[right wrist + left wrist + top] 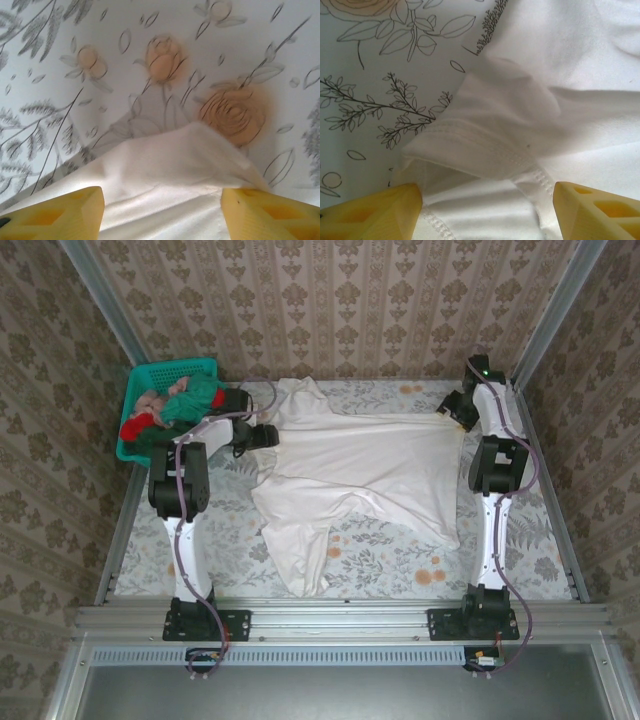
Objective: Fold and stack the t-shirts
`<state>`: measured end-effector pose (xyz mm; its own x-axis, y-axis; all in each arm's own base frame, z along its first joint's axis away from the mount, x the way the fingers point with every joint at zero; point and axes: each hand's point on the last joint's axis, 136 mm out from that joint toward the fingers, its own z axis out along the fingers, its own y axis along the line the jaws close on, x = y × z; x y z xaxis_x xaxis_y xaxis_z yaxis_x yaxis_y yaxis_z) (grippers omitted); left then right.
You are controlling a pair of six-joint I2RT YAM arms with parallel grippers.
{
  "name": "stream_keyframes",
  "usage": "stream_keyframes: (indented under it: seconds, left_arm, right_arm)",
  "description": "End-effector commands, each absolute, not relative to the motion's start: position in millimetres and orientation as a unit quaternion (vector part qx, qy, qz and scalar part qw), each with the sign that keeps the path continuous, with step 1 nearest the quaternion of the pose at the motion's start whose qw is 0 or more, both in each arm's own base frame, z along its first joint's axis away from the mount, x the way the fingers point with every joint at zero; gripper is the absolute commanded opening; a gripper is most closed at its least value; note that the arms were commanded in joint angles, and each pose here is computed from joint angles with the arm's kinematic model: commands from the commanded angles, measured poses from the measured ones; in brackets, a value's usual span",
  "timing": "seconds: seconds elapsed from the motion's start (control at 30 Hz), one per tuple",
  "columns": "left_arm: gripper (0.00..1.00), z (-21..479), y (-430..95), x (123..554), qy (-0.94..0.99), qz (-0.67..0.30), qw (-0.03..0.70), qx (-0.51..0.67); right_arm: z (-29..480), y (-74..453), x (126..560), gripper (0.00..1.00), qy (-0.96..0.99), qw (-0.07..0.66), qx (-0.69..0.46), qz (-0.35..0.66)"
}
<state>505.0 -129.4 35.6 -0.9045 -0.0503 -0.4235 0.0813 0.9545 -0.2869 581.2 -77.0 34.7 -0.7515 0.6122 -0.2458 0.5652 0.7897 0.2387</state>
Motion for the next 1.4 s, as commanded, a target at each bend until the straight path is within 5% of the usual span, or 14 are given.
stream_keyframes:
  seconds: [0.0, 0.3, 0.43, 0.6, 0.87, 1.07, 1.23, 1.37]
  left_arm:
    - [0.76, 53, -116, 482, 0.975, -0.122, 0.188, 0.003]
    - [0.94, 134, -178, 470, 0.95, -0.106, 0.281, 0.087]
    - [1.0, 117, -225, 474, 0.944, -0.144, 0.272, 0.12]
    - [1.0, 70, -258, 484, 0.941, -0.198, 0.243, 0.124]
    - [1.0, 11, -216, 509, 0.965, -0.168, 0.184, 0.079]
    - [1.0, 7, -190, 505, 0.966, -0.179, 0.179, 0.061]
    - [1.0, 27, -193, 502, 0.963, -0.17, 0.194, 0.076]
    - [1.0, 30, -194, 507, 0.963, -0.168, 0.194, 0.078]
  right_arm:
    - [104, -41, 565, 0.71, 0.948, 0.182, 0.254, 0.063]
    - [135, 73, 444, 0.79, 0.968, 0.22, 0.114, 0.041]
    - [112, 119, 356, 0.77, 0.973, 0.218, 0.076, 0.026]
    - [66, 116, 281, 0.72, 0.977, 0.191, 0.097, 0.016]
    - [35, 78, 237, 0.72, 0.983, 0.129, 0.109, -0.066]
    - [55, 52, 233, 0.73, 0.976, 0.152, 0.125, -0.096]
    - [111, 132, 263, 0.72, 0.968, 0.25, 0.028, -0.021]
    - [97, 223, 286, 0.68, 0.968, 0.243, -0.046, 0.039]
